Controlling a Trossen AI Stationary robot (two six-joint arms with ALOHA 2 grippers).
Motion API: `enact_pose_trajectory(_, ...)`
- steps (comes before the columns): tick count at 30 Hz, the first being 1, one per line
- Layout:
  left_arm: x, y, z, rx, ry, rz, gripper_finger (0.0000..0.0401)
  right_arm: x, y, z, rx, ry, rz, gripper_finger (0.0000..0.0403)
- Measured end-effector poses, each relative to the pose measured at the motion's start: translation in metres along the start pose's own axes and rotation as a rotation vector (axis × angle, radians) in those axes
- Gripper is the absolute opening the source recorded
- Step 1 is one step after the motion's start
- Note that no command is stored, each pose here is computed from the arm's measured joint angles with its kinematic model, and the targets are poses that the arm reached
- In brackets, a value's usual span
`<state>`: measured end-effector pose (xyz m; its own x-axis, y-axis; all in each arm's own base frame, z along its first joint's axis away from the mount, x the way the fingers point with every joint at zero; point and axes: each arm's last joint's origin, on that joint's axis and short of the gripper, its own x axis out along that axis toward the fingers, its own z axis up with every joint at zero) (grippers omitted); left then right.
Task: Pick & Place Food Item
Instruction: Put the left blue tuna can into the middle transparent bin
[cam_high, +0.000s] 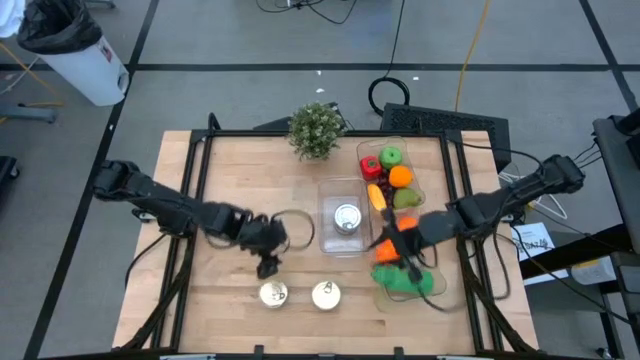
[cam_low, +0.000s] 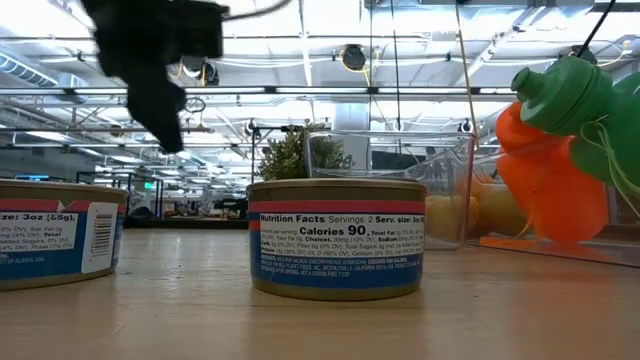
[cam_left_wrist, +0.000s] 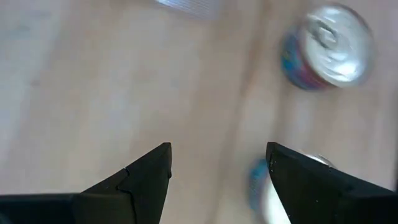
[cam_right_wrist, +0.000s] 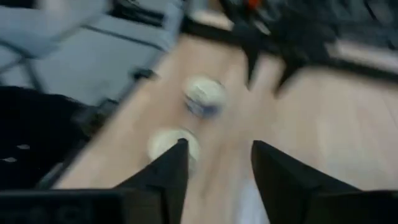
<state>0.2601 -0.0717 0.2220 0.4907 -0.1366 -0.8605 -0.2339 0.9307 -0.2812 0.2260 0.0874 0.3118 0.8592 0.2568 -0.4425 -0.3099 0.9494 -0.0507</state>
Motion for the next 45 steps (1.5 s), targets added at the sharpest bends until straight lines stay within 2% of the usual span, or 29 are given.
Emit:
enact_pose_trajectory(4, -0.001, -0.035, -0.023, 0.089, 0.005, -0.056, 0.0269, 0.004, 0.023, 0.0, -0.145, -0.145, 0.106, 0.0193)
enact_pose_trajectory(7, -0.004, -0.052, -0.041, 0.148, -0.036, 0.003, 0.0269, 0.009, 0.033, -0.012, -0.207, -0.193, 0.129, 0.0205)
enact_pose_trajectory(10, -0.005, -0.065, -0.053, 0.12, -0.086, 0.021, 0.0269, 0.014, 0.037, -0.026, -0.24, -0.244, 0.134, 0.0212)
enact_pose_trajectory(12, -0.005, -0.07, -0.057, 0.031, -0.11, 0.02, 0.0269, 0.017, 0.038, -0.035, -0.243, -0.279, 0.131, 0.0212)
enact_pose_trajectory(17, 0.004, -0.069, -0.058, -0.119, -0.111, 0.056, 0.0269, 0.018, 0.037, -0.042, -0.253, -0.361, 0.114, 0.0209)
enact_pose_trajectory(21, 0.028, -0.068, -0.068, -0.082, 0.058, 0.086, 0.0275, 0.017, 0.039, -0.042, -0.25, -0.368, 0.121, 0.0212)
enact_pose_trajectory(23, 0.04, -0.062, -0.074, -0.078, 0.121, 0.161, 0.0287, 0.017, 0.04, -0.042, -0.252, -0.372, 0.127, 0.0216)
enact_pose_trajectory(28, 0.053, -0.055, -0.076, -0.026, 0.182, 0.236, 0.0334, 0.016, 0.042, -0.042, -0.253, -0.377, 0.134, 0.0215)
enact_pose_trajectory(32, 0.05, -0.055, -0.073, 0.077, 0.187, 0.209, 0.0361, 0.016, 0.042, -0.042, -0.253, -0.377, 0.133, 0.0209)
enact_pose_trajectory(35, 0.044, -0.052, -0.068, 0.083, 0.172, 0.206, 0.0369, 0.017, 0.042, -0.042, -0.254, -0.371, 0.134, 0.0207)
enact_pose_trajectory(38, 0.036, -0.049, -0.064, 0.076, 0.122, 0.23, 0.0367, 0.017, 0.042, -0.042, -0.254, -0.369, 0.134, 0.0207)
enact_pose_trajectory(45, 0.037, -0.046, -0.059, 0.15, 0.109, 0.232, 0.0349, 0.017, 0.042, -0.043, -0.252, -0.364, 0.135, 0.0205)
